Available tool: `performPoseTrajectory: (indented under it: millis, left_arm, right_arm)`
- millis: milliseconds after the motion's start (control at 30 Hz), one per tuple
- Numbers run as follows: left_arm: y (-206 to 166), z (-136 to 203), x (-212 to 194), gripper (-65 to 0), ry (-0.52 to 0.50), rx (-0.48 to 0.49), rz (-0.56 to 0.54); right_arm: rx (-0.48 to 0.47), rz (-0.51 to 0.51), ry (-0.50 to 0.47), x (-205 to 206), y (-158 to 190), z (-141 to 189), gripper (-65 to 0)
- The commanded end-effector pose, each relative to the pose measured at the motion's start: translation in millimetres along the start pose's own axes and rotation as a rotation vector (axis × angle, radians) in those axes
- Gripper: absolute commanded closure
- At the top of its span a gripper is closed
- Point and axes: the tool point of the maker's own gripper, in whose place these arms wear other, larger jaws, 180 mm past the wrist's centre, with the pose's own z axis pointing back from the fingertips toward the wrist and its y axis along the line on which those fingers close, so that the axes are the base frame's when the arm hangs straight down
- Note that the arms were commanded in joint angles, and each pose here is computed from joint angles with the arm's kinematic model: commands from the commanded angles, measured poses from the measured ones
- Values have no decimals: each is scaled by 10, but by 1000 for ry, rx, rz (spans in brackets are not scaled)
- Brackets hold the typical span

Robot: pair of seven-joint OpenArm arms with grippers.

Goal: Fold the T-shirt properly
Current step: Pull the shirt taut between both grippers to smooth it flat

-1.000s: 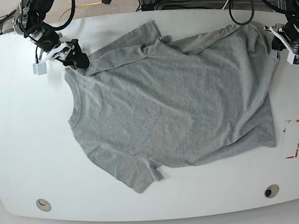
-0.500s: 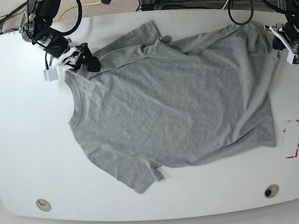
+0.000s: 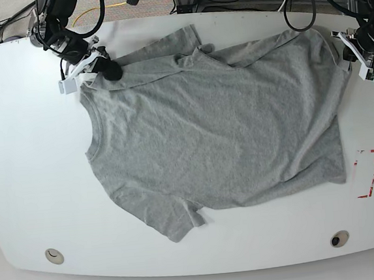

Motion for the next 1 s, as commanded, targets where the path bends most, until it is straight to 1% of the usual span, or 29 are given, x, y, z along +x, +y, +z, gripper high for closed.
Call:
performPoseTrajectory:
  millis: [0,67,133,300,400,500,567,667,767,933,967]
  left_arm:
    - [70,56,94,-6,-24,19,-20]
    - [75,61,100,-6,-25,21,-22]
    - [84,67,105,-6,-26,23,-24]
    - [91,74,110,-6,-28,25,-26]
    - [89,92,122,-6,-30,28,-35]
    - [97,176,209,-6,-43,46,-73]
    - [72,220,190,-6,-34,49,-91]
    - [108,346,211,-6,-30,86,-115]
    - [301,495,110,-6,4,152,-72]
    - [635,756,-122,-7,52,264,31]
    - [657,776,-150,-8,63,272,38]
  right_arm:
    - [-2,39,-24,81,47,103,0]
    - [-17,54,10,10,33,178,0]
    - [-39,82,69,-71,5,277,0]
    - [-81,109,181,-260,-85,460,0]
    - [-100,125,224,-294,-144,539,0]
    - [-121,138,263,-332,-208,628,0]
    - [-125,147,270,-337,-212,656,0]
    - [-130,183,271,-312,-151,699,0]
    - [-135,235,270,-280,-50,759,0]
    - [-137,288,266,-237,58,805,0]
    - [-137,293,265,-231,68,808,0]
